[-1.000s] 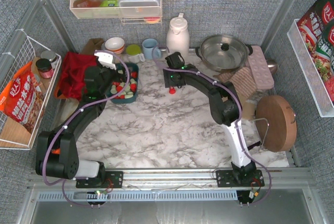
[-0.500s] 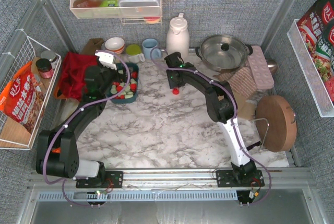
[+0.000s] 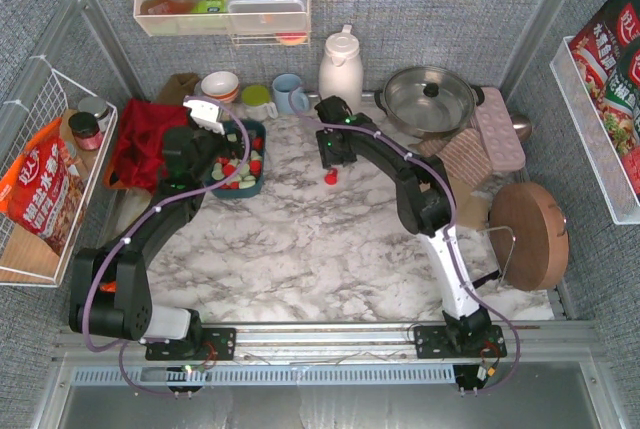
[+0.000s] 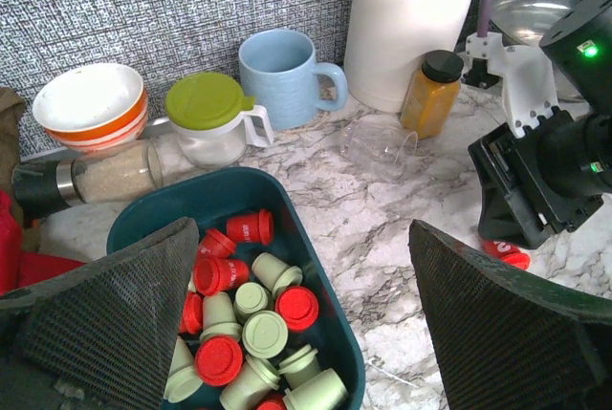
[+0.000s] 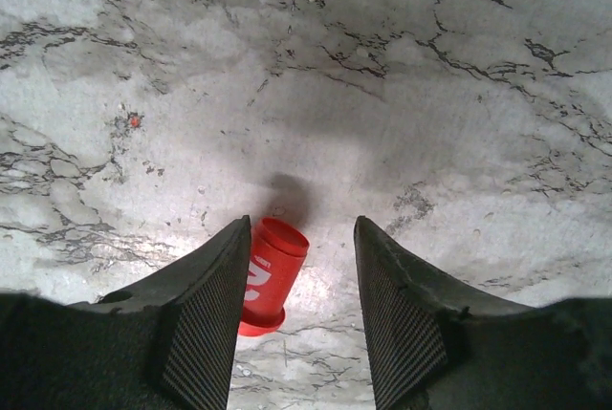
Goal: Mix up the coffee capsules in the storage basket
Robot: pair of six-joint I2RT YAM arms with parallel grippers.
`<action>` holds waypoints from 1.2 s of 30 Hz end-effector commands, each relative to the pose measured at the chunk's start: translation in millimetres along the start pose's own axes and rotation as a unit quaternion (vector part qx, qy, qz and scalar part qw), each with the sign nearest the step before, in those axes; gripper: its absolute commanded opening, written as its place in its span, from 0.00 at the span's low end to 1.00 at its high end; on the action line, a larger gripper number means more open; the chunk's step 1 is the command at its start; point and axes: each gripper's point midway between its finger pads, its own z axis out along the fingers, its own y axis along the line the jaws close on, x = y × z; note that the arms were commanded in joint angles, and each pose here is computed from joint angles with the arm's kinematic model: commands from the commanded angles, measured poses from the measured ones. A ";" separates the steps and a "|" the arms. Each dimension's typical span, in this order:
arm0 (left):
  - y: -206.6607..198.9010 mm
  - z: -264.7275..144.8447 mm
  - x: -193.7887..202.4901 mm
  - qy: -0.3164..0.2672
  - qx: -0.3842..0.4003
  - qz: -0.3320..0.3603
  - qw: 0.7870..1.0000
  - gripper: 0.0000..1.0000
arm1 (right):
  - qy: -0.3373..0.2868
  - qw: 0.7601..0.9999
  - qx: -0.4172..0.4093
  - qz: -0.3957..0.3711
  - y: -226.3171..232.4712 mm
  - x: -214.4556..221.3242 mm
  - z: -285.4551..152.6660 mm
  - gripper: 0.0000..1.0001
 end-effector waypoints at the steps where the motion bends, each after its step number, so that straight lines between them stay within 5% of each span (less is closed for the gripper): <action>1: -1.8 1.3 -8.7 -0.013 0.006 0.004 1.000 0.99 | 0.039 0.999 0.015 -0.001 -5.1 14.5 1.5 0.51; 20: -1.6 1.3 -8.0 -0.011 0.007 0.009 1.000 0.99 | 0.065 0.994 0.037 0.080 -8.3 28.3 -5.3 0.46; 31: -4.2 2.2 -5.0 -0.010 0.015 0.008 1.000 0.99 | 0.061 0.994 0.004 0.088 0.1 23.1 -9.8 0.23; 36: -37.3 1.7 -8.7 -0.040 0.105 0.028 0.993 0.99 | 0.015 0.993 -0.074 0.095 24.6 -1.5 -38.7 0.22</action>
